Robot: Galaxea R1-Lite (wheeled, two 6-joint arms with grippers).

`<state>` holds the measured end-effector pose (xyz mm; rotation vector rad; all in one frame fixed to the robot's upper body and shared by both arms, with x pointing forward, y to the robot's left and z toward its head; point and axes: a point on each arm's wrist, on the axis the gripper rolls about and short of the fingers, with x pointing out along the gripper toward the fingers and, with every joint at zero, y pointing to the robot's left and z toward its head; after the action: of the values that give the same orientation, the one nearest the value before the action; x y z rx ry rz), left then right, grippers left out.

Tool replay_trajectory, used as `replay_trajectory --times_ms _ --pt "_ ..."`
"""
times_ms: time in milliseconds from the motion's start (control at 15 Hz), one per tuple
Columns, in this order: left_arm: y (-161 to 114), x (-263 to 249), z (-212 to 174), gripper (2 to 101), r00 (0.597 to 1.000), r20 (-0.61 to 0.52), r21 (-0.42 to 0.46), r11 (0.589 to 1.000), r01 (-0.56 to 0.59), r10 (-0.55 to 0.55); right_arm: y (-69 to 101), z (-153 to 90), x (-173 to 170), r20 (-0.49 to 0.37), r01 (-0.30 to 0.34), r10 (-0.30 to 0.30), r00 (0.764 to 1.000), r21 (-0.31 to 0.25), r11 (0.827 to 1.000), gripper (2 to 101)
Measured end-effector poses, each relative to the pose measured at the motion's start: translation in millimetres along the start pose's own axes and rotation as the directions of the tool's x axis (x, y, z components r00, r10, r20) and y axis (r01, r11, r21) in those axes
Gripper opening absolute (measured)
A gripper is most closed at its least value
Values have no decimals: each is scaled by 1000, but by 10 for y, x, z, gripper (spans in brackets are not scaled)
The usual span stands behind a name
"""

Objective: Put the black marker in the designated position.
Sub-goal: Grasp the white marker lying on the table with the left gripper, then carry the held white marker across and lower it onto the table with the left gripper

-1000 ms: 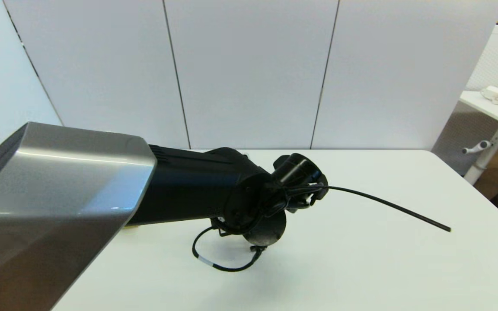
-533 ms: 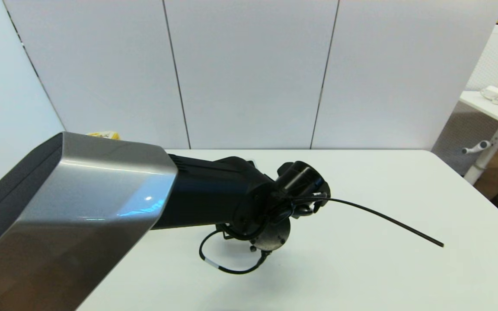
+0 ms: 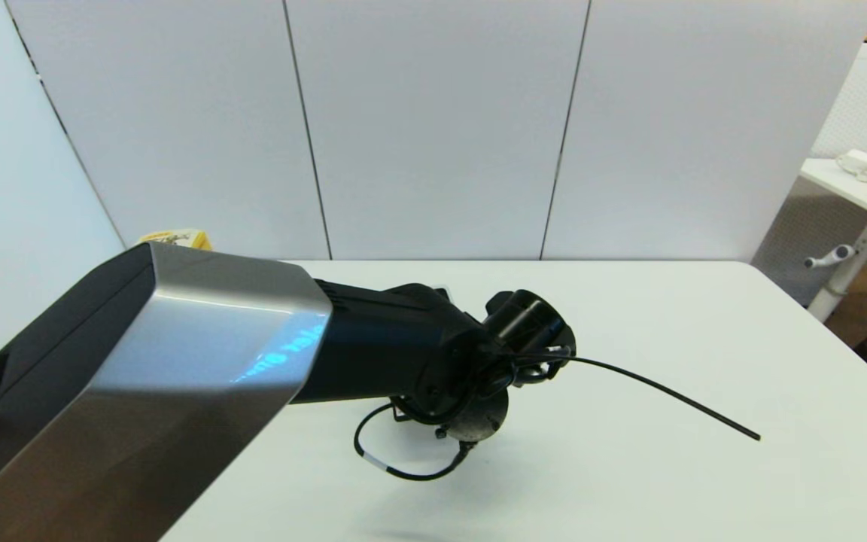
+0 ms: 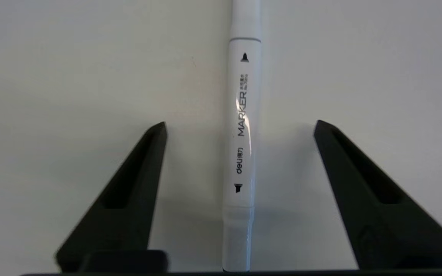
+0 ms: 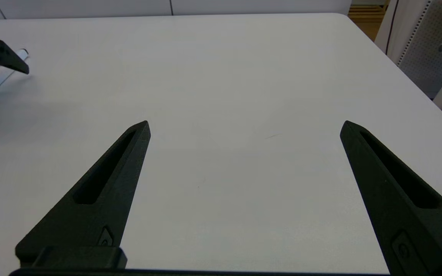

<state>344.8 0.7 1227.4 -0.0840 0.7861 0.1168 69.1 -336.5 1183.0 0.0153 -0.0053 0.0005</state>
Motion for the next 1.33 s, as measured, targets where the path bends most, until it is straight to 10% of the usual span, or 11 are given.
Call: replay_trajectory --times_ms 333,467,1000,1333 --pt "-24 56 -30 401 1000 -19 3 1000 7 -7 0 0 0 0 0 0 1000 0 1000 980" --pt "-32 69 -15 111 1000 -13 7 1000 15 -14 0 0 0 0 0 0 1000 0 1000 980" --pt "197 -386 572 113 983 125 134 984 116 -133 0 0 0 0 0 0 1000 0 1000 980" --pt "1188 -964 1660 113 903 393 250 965 79 -176 0 0 0 0 0 0 1000 0 1000 980"
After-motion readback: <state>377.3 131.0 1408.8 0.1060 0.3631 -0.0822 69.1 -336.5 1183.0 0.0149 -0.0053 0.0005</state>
